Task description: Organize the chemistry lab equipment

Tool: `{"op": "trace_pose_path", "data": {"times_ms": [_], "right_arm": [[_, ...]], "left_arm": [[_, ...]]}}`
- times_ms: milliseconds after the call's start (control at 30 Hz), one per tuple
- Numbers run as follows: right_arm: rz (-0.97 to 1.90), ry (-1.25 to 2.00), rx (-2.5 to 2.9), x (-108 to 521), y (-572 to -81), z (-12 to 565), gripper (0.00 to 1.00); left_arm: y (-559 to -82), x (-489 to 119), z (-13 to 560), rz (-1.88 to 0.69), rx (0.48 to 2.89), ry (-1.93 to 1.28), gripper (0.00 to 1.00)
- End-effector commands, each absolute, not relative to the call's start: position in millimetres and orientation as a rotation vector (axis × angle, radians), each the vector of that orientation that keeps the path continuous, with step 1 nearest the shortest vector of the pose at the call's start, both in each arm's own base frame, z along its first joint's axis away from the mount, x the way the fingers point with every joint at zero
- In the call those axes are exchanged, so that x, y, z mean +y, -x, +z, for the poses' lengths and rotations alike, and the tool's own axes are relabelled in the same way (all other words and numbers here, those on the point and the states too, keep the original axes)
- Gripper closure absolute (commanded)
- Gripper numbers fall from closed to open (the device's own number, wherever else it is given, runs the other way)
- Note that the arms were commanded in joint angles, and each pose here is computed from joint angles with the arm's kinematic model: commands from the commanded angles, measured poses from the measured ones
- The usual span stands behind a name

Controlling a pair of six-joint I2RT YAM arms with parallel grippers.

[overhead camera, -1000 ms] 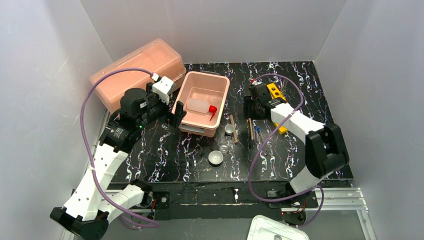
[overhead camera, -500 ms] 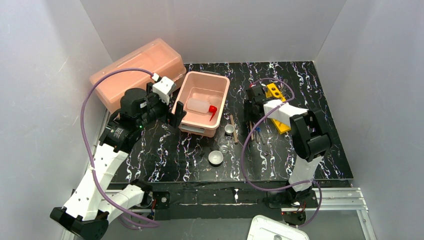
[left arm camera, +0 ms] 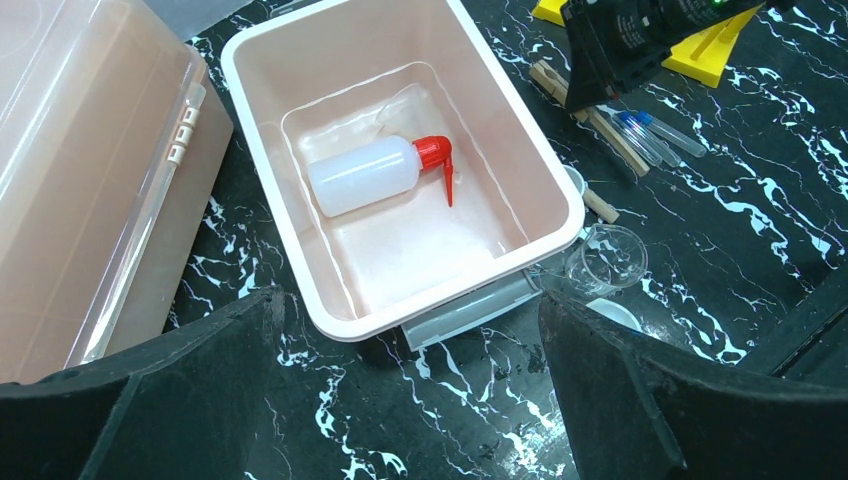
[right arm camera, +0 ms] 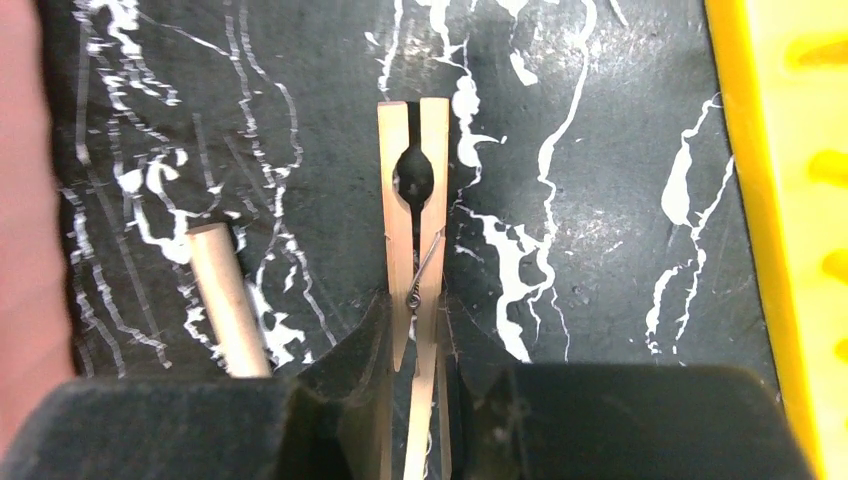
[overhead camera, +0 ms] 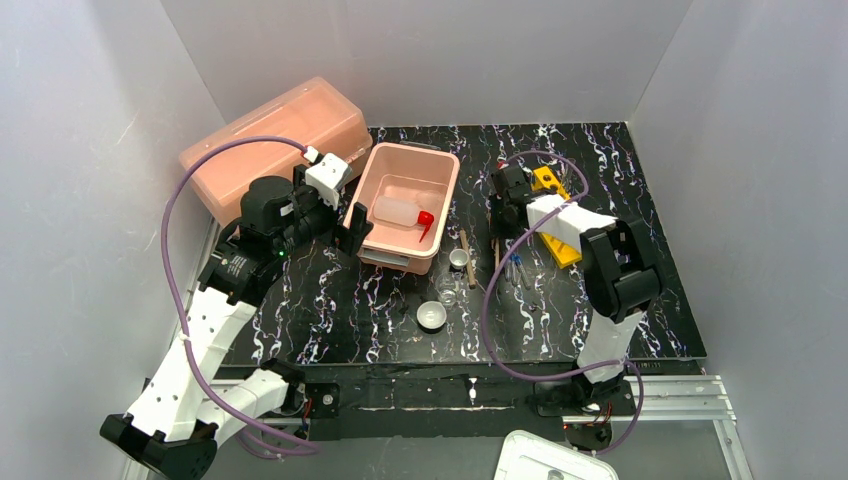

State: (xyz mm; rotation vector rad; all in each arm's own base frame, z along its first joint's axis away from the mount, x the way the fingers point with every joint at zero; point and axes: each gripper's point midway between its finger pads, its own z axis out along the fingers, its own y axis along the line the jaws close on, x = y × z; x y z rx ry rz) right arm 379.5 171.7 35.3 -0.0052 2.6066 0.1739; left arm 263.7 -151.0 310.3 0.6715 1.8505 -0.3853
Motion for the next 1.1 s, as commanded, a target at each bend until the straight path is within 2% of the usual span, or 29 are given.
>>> {"op": "trace_pose_path", "data": {"times_ms": [0, 333, 533, 767, 1067], "right_arm": [[0.289, 0.025, 2.438, 189.0, -398.5, 121.3, 0.9], [0.471, 0.12, 2.235, 233.3, -389.8, 252.8, 0.9], [0.673, 0.23, 2.18, 306.3, -380.0, 285.9, 0.9], [0.778, 0.29, 2.248, 375.4, -394.0, 260.5, 0.9], [0.727, 0.216, 2.349, 394.8, -421.8, 199.1, 0.8]], "left_arm": [[-259.6, -150.8, 314.4, -0.394, 1.833, -0.685, 0.02], [-256.2, -150.6, 316.9, -0.401, 1.827, -0.689, 0.02], [-255.5, -151.8, 311.7, -0.421, 1.848, -0.666, 0.02], [-255.9, -150.0, 308.3, -0.403, 1.831, -0.678, 0.02], [-249.3, -150.3, 298.2, -0.41, 1.824, -0.711, 0.02]]}}
